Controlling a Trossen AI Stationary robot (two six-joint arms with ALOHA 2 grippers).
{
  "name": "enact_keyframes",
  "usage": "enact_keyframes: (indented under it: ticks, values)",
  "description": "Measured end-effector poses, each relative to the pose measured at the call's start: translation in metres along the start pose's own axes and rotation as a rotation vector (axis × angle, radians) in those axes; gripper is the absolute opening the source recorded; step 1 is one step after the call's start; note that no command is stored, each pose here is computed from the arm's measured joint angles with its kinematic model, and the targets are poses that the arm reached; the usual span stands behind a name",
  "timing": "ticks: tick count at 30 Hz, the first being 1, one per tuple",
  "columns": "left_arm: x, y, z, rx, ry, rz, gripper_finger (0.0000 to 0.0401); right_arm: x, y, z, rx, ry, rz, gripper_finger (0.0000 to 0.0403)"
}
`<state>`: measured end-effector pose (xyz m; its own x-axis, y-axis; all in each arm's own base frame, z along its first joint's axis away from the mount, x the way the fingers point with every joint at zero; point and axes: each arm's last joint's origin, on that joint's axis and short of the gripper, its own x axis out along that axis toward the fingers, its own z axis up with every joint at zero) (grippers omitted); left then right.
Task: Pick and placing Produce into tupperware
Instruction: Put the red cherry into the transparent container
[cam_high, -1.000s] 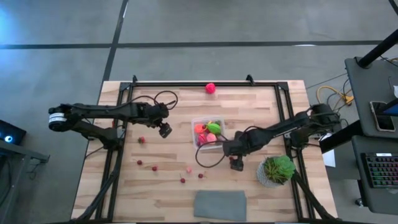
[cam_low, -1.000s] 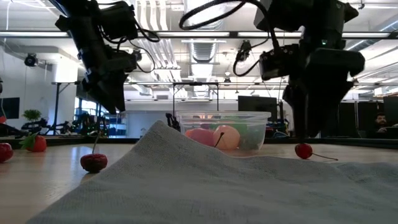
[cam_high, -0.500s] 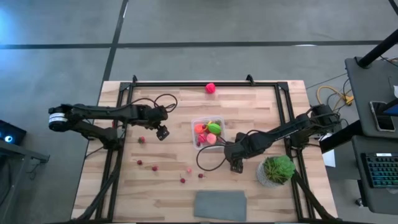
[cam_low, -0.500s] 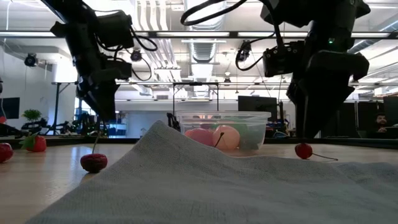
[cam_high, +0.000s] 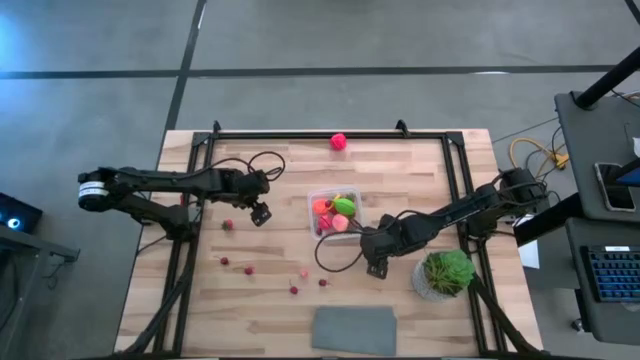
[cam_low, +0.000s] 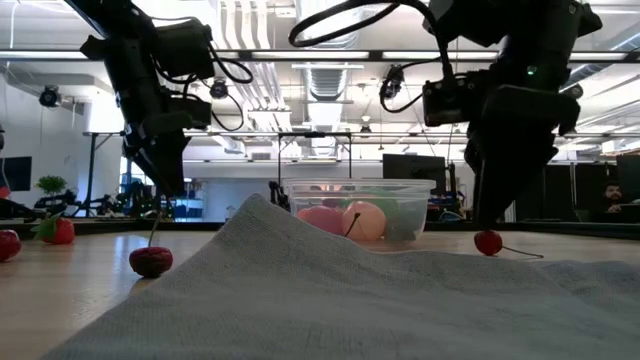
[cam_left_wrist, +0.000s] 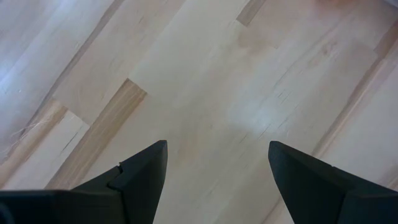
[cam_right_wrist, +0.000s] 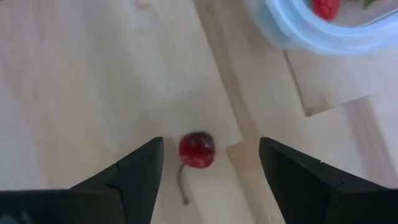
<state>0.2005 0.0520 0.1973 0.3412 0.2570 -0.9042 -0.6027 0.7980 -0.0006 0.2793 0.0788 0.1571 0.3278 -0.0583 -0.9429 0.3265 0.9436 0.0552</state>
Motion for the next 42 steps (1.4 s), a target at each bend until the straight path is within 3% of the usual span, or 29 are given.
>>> enact_keyframes:
  ticks: [28,42]
  values:
    - [0.0,0.0,0.0,0.0,-0.003,-0.002,0.0265,0.023,-0.003,-0.01,-0.036,0.007,-0.006,0.0248]
    - [0.001,0.0,0.0,-0.002,0.001,0.0,0.0265,0.023,0.0,-0.005,-0.036,0.007,-0.018,0.0185]
